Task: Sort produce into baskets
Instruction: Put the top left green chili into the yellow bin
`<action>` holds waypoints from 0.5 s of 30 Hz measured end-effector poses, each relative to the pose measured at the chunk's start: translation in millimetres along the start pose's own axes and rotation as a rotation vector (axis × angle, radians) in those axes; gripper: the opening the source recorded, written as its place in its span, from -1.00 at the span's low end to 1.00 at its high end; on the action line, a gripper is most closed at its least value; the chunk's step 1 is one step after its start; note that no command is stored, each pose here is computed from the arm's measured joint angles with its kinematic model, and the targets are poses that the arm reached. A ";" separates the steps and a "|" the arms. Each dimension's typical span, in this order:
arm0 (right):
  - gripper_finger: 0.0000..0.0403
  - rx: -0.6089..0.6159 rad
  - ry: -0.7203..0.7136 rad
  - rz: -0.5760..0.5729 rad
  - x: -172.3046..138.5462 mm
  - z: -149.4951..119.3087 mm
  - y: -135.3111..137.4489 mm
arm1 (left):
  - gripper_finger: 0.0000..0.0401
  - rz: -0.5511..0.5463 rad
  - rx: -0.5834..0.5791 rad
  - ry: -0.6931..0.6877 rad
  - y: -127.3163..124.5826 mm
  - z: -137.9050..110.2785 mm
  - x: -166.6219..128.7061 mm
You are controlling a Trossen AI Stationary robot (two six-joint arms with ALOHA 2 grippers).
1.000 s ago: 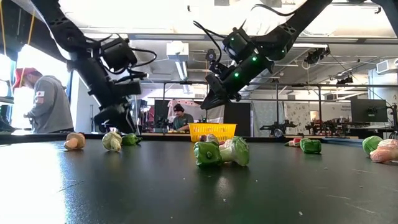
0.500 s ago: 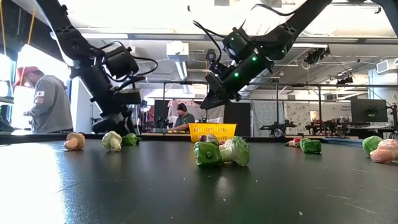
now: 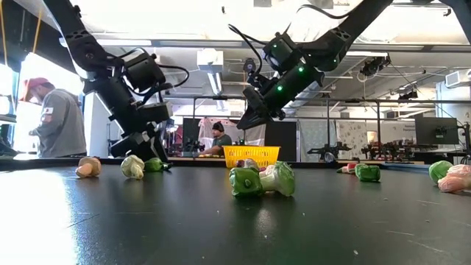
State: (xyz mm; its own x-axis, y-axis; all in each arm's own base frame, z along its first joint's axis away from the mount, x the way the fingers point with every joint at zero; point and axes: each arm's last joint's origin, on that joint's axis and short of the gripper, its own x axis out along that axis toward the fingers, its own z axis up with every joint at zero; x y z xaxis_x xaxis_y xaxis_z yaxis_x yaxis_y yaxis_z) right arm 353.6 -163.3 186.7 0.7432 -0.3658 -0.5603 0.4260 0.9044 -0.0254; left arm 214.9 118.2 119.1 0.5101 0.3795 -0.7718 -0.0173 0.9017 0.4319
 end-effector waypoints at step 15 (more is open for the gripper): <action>-0.47 0.012 0.007 0.072 -0.1 -0.7 4.3 | -0.55 -0.088 -0.117 -0.007 1.9 -6.2 0.1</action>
State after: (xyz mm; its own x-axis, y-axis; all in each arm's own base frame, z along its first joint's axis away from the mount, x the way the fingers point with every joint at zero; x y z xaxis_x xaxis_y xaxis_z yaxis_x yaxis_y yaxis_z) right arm 355.0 -159.2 186.1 0.7684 -0.2977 -0.5665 0.3775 0.9256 0.0256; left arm 209.5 121.2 116.9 0.5204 0.2971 -0.8006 -0.0726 0.9495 0.3052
